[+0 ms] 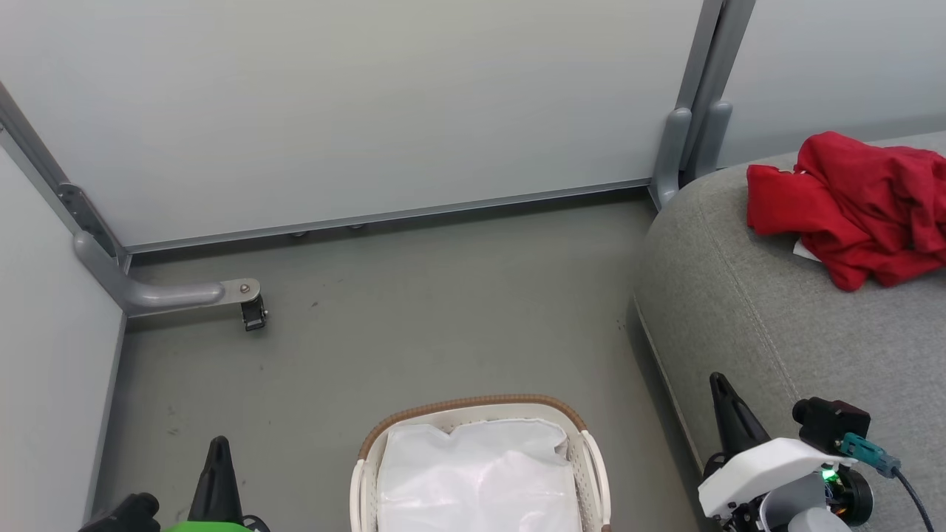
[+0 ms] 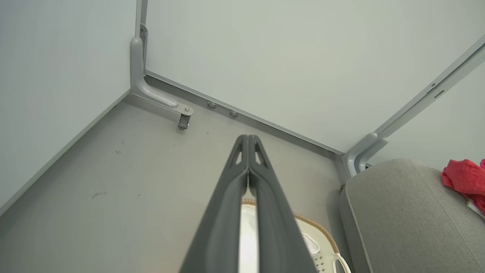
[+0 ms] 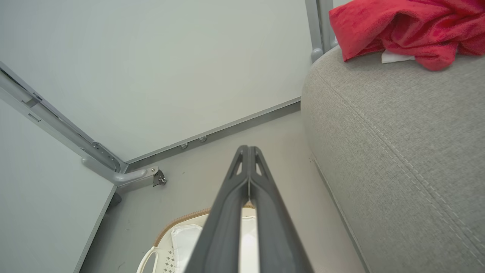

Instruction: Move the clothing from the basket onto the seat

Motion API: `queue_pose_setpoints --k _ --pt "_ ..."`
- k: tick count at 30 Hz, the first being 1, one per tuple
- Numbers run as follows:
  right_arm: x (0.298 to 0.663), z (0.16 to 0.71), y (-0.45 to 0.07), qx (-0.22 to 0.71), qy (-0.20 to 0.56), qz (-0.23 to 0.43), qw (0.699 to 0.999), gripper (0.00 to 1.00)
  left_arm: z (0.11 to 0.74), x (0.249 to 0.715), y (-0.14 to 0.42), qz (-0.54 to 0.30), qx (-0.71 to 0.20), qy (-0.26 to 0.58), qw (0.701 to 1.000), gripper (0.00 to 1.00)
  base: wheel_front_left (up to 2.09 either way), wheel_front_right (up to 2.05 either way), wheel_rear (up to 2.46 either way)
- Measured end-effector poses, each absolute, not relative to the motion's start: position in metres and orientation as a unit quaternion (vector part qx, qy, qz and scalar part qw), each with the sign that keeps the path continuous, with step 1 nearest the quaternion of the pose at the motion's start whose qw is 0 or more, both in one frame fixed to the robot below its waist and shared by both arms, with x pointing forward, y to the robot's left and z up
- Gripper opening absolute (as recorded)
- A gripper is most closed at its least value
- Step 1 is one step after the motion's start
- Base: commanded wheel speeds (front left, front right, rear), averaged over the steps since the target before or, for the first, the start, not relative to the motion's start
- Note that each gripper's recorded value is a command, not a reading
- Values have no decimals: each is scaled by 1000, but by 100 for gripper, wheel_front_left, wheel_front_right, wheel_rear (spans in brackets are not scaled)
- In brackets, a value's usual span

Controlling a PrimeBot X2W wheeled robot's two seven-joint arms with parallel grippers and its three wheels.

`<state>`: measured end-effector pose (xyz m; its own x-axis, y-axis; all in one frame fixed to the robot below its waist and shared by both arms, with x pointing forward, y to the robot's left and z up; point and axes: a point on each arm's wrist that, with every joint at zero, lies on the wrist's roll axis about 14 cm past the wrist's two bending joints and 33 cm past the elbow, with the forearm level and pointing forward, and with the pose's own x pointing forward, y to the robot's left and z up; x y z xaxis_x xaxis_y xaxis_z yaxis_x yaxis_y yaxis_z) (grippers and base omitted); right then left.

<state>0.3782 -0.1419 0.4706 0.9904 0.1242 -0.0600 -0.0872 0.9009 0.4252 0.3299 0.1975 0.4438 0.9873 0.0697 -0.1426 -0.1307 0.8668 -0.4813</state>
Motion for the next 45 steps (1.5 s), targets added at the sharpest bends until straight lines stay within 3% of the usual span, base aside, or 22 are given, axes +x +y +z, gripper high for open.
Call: queue_pose_setpoints --k 45 --pt "384 481 -176 500 43 -11 865 0 467 360 203 59 -516 39 854 0 0 0 0"
